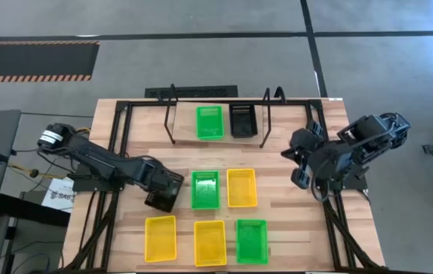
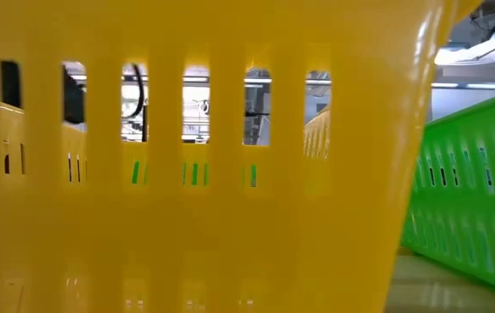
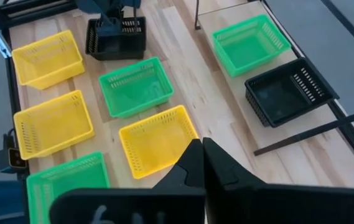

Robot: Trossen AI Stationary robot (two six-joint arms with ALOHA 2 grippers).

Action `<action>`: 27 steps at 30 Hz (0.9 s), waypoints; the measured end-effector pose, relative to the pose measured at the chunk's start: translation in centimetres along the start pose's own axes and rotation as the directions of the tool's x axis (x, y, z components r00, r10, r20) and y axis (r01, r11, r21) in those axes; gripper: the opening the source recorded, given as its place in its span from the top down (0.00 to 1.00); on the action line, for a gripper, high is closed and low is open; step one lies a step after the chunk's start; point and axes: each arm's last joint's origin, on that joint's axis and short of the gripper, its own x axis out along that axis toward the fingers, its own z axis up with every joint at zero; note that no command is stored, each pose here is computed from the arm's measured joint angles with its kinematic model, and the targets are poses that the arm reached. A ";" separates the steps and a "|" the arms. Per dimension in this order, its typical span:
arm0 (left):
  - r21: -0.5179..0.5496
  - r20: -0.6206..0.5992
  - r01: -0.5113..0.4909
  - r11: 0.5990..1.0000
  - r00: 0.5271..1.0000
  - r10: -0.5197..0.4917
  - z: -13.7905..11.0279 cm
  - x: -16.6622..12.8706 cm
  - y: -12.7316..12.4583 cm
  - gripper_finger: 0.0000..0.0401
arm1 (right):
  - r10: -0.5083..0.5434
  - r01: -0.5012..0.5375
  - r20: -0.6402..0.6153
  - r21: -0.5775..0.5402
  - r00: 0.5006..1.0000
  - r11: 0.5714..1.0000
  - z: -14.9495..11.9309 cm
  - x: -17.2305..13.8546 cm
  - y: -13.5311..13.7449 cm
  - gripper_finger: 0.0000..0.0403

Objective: Stack baskets on shelf by color
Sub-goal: Stack the black basket on top of the other black stacked baskets on the shelf

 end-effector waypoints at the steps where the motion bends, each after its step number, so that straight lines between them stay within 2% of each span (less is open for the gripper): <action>1: -0.002 0.027 0.038 0.999 0.999 -0.038 0.1 -0.4 0.0 1.00 | 0.000 0.000 0.000 0.000 1.000 1.000 0.0 0.0 0.0 0.99; 4: -0.024 0.134 0.143 0.989 0.981 -0.139 0.5 -2.6 0.3 1.00 | -0.008 0.008 0.007 -0.001 1.000 1.000 0.0 0.0 0.0 0.99; 7: -0.041 0.264 0.233 0.972 0.940 -0.215 1.0 -5.6 1.3 1.00 | -0.018 0.018 0.012 -0.004 1.000 1.000 0.1 0.1 -0.1 1.00; 14: -0.021 0.528 0.393 0.919 0.785 -0.324 1.8 -11.0 3.9 1.00 | -0.087 0.087 0.044 0.015 0.995 0.996 0.4 0.8 0.2 1.00; 17: 0.002 0.573 0.412 0.911 0.746 -0.339 2.0 -11.9 4.2 1.00 | -0.110 0.110 0.022 0.007 0.994 0.994 0.5 2.0 1.1 1.00; 27: 0.076 0.587 0.421 0.904 0.714 -0.382 2.4 -14.1 3.4 1.00 | -0.203 0.203 -0.012 -0.013 0.979 0.979 0.7 5.6 3.9 1.00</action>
